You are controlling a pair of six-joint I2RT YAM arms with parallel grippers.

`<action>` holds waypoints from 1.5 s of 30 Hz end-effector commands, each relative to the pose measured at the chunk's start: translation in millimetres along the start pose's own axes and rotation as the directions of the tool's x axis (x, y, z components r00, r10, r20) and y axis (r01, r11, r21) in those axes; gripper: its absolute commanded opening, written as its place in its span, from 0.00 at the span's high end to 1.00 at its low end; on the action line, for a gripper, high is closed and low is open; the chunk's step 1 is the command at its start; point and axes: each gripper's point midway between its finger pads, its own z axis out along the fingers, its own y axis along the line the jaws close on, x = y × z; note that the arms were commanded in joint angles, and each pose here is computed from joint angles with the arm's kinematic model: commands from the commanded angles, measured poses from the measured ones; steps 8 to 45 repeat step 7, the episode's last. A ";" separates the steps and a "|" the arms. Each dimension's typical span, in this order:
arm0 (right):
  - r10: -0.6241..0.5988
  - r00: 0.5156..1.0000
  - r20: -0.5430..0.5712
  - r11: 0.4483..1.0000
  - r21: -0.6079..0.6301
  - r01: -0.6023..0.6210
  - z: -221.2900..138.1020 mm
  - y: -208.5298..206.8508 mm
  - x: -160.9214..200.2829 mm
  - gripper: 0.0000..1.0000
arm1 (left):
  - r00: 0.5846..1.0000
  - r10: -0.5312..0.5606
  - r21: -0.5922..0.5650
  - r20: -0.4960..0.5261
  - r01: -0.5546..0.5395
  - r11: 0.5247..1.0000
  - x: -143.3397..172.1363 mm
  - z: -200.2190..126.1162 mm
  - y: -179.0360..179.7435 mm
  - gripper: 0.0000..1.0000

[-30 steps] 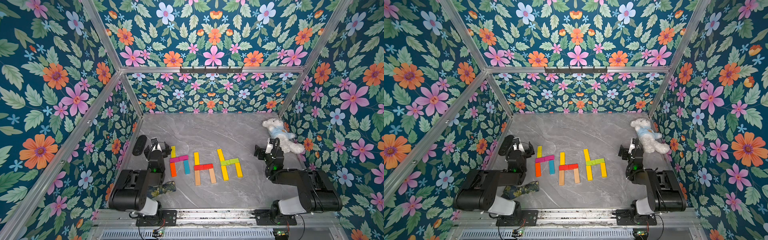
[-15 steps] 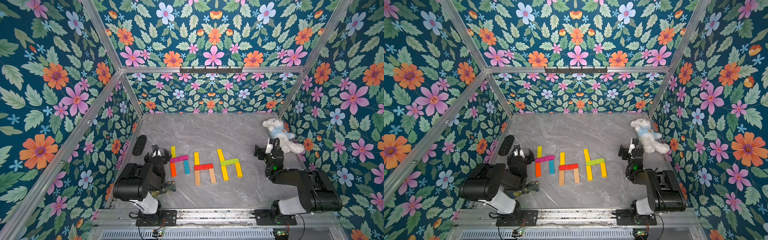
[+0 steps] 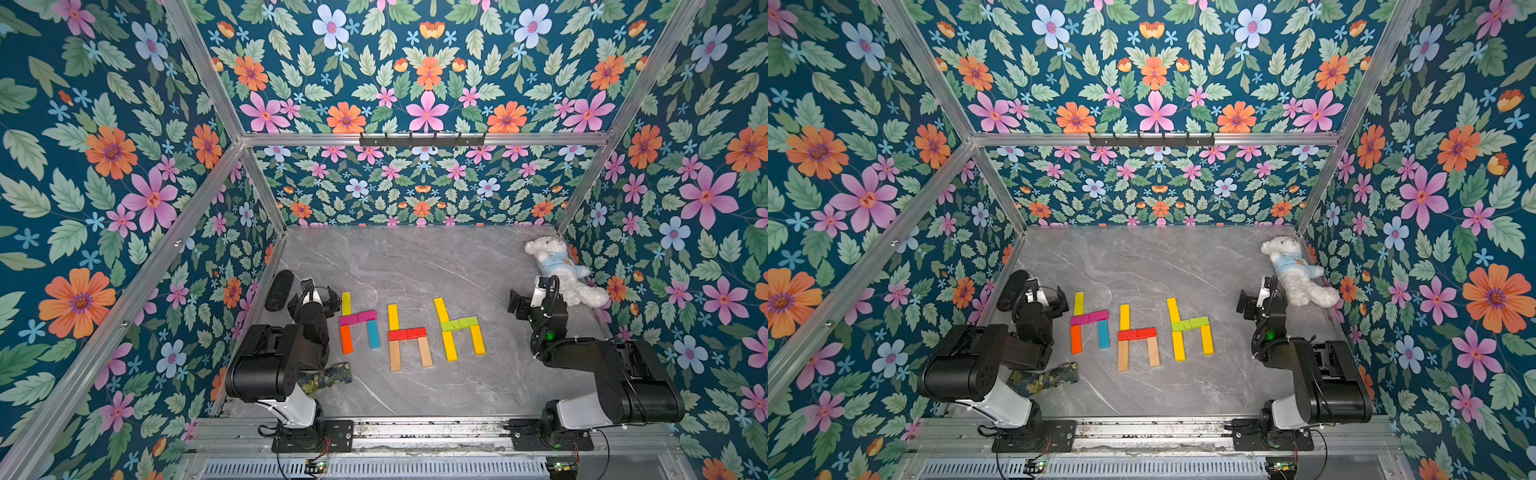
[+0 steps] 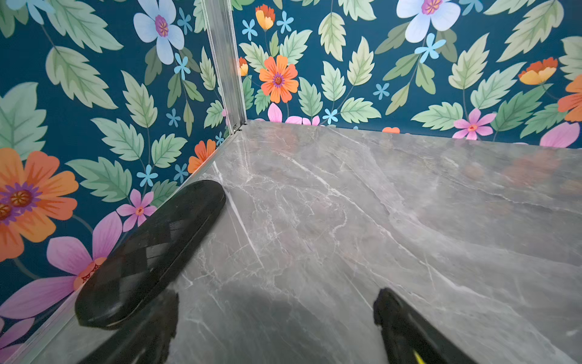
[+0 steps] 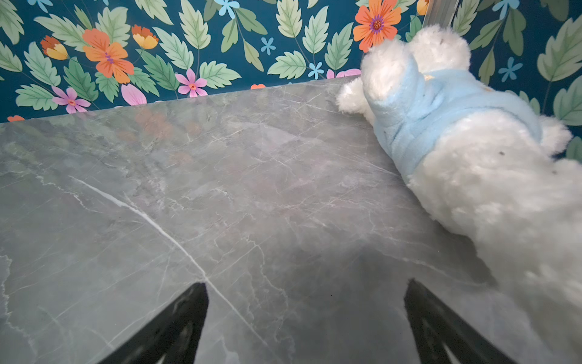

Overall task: Assemble the letter h with building blocks
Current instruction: Reset both arms

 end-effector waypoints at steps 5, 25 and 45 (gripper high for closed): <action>-0.009 1.000 0.021 1.000 0.001 0.009 0.9 0.1 -6.3 0.01 | 1.000 -0.012 0.001 0.016 0.012 1.000 -4.6 0.7 -0.9 0.00; -0.009 1.000 0.022 1.000 0.002 0.009 0.9 0.0 -6.6 0.01 | 1.000 -0.013 0.003 0.016 0.013 1.000 -4.8 1.0 -1.0 0.00; -0.009 1.000 0.022 1.000 0.002 0.009 0.9 0.0 -6.6 0.01 | 1.000 -0.013 0.003 0.016 0.013 1.000 -4.8 1.0 -1.0 0.00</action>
